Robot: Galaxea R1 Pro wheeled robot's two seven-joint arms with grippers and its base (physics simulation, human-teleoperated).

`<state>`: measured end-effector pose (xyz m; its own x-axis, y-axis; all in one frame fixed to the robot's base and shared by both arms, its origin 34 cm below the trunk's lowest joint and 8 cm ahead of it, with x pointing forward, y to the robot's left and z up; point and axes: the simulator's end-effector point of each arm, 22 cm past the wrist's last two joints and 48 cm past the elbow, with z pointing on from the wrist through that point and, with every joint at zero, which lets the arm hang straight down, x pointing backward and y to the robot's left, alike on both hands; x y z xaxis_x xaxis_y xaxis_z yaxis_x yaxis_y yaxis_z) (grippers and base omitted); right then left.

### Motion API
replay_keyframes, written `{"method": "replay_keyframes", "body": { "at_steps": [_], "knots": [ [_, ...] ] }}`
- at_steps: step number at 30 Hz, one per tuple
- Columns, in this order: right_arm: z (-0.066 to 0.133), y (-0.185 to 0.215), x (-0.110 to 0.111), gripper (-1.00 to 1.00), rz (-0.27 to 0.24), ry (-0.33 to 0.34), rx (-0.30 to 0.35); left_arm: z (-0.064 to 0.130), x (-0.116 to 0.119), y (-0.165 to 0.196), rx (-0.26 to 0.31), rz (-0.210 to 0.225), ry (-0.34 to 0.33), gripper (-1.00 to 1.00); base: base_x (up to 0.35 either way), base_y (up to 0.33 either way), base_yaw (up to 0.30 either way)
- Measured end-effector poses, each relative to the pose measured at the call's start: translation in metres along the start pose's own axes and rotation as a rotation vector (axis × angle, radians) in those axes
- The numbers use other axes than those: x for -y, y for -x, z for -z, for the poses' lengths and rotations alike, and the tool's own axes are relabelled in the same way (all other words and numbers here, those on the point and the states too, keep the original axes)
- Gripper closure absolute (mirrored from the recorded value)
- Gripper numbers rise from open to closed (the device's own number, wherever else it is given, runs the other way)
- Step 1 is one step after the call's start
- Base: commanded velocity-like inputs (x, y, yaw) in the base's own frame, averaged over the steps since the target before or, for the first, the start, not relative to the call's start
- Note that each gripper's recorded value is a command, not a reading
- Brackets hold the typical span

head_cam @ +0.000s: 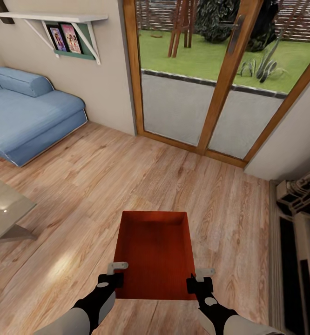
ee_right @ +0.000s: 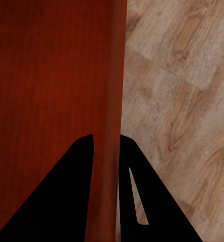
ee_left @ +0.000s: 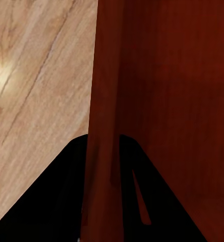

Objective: Move the two storage containers from the living room to the garage. In the garage, place one container on the floor and stack the other container on top of it (either order is fine).

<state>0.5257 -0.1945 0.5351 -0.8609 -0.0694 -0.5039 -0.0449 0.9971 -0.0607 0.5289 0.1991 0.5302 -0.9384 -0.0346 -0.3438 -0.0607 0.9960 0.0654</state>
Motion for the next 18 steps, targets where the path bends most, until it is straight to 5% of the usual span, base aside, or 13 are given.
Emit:
{"method": "replay_keyframes", "body": {
  "at_steps": [18],
  "knots": [
    [0.015, 0.006, -0.001, 1.0, -0.003, -0.001, 0.002, 0.014, -0.003, 0.003, 0.002, -0.001, -0.002, 1.0, 0.0, 0.0, 0.0]
  ]
}}
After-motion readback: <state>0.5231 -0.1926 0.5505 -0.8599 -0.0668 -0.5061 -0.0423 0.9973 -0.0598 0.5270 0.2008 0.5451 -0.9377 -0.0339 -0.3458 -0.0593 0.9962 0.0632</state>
